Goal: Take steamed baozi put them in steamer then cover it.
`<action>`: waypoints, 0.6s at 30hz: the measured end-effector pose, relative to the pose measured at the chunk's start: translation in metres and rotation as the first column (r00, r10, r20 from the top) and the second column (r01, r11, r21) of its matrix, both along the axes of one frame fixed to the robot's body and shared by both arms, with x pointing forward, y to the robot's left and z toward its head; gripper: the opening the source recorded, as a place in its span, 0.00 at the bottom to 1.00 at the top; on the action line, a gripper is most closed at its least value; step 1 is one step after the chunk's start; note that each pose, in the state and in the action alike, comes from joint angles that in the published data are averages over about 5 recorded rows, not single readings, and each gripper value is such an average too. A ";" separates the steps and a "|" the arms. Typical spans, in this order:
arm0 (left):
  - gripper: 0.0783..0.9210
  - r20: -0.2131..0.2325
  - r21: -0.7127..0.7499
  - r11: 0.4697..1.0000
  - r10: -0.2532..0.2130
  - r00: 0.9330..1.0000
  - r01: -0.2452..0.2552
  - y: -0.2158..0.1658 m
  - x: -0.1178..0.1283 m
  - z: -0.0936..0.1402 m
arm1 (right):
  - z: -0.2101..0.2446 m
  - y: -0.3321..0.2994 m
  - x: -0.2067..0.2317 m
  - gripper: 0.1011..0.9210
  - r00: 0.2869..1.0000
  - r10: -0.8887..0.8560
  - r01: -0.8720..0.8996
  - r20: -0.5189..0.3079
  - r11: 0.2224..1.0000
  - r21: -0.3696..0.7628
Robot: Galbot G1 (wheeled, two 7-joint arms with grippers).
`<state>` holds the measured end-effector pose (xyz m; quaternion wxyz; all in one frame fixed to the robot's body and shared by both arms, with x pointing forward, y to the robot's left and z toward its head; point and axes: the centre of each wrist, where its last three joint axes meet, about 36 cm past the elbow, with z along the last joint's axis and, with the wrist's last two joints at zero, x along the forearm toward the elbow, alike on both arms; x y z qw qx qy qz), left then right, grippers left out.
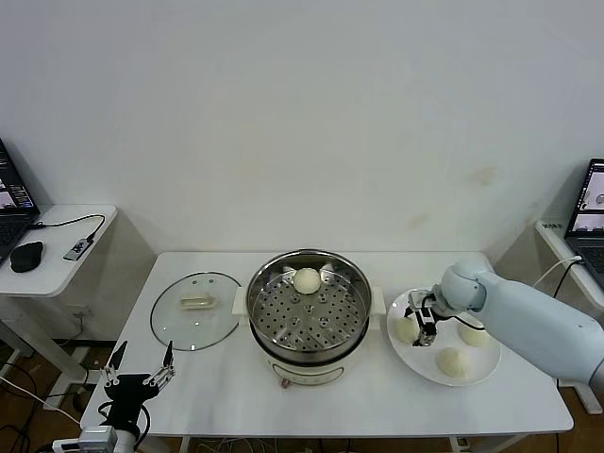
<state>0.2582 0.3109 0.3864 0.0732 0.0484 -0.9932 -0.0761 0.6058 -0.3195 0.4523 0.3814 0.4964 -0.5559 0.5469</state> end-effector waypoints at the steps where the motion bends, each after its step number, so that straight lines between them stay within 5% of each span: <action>1: 0.88 0.000 0.000 1.000 0.000 1.000 0.000 0.000 0.000 0.000 | 0.001 0.000 0.000 0.65 1.000 0.000 0.000 -0.001 1.000 0.000; 18: 0.88 0.011 0.000 1.000 -0.007 1.000 0.007 -0.002 0.002 0.003 | 0.071 -0.025 0.002 0.54 0.999 -0.033 0.033 0.039 0.999 0.014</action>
